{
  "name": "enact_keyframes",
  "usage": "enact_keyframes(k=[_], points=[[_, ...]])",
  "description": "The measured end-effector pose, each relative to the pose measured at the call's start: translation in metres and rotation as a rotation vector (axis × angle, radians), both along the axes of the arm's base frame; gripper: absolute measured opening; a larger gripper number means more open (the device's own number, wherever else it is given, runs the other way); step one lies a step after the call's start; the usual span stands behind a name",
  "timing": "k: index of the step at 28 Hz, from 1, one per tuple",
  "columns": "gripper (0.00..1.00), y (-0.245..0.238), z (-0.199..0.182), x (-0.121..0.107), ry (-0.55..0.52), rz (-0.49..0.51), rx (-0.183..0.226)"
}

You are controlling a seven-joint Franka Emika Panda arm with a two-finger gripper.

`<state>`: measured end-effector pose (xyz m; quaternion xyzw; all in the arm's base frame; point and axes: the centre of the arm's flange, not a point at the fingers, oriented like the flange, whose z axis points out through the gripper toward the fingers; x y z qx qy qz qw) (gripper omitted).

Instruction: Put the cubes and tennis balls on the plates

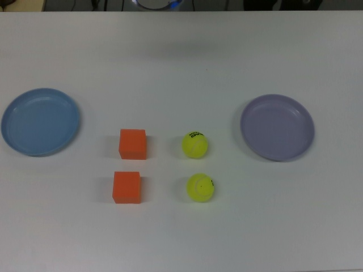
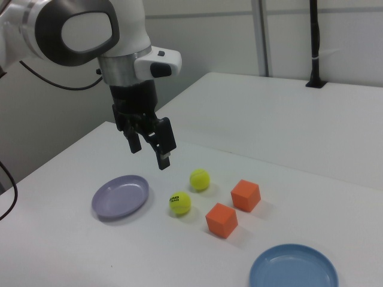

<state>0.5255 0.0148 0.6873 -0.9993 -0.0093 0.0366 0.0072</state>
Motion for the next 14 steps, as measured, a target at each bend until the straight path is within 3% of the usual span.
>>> enact_keyframes(k=[9,14], points=[[1.0,0.01,-0.001,0.0,0.002,0.02,0.0],[1.0,0.018,-0.01,0.017,-0.044,0.033,0.004]])
